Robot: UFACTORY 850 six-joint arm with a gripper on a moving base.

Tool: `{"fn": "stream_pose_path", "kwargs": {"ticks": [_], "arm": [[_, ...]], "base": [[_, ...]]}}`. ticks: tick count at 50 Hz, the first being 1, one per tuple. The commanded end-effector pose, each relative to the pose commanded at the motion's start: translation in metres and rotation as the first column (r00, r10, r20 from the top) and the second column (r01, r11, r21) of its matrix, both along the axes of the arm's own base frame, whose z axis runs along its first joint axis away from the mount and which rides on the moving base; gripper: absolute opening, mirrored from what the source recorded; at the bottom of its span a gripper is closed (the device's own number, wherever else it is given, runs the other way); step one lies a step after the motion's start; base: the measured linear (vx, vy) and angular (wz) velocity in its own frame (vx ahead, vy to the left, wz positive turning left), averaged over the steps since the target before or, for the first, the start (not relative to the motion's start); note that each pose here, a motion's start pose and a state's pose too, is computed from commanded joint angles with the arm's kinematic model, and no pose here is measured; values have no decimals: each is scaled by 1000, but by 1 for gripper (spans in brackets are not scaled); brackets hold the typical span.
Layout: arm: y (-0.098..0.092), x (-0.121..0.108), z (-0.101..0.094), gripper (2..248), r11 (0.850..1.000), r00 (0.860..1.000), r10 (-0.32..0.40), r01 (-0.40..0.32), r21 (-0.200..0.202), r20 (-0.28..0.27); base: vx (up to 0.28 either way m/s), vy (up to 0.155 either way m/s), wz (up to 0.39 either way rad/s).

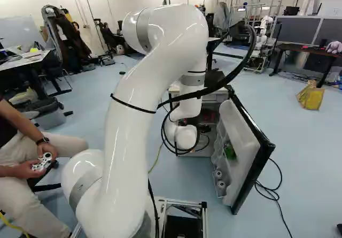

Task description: Grab a drink from the fridge

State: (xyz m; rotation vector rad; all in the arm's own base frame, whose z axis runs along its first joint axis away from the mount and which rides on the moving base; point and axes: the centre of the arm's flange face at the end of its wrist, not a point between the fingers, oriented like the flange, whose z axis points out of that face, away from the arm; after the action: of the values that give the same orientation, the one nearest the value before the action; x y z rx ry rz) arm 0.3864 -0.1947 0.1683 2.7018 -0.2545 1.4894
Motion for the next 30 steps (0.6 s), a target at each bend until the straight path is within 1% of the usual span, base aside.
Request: {"fn": "stream_pose_path", "kwargs": {"ticks": [21,30], "arm": [[-2,5,-26,247,1000,1000,2,-1,17,-28],[-3,7,-37,247,1000,999,8,-8,23,-30]], "base": [[0,0,0],[0,0,0]]}}
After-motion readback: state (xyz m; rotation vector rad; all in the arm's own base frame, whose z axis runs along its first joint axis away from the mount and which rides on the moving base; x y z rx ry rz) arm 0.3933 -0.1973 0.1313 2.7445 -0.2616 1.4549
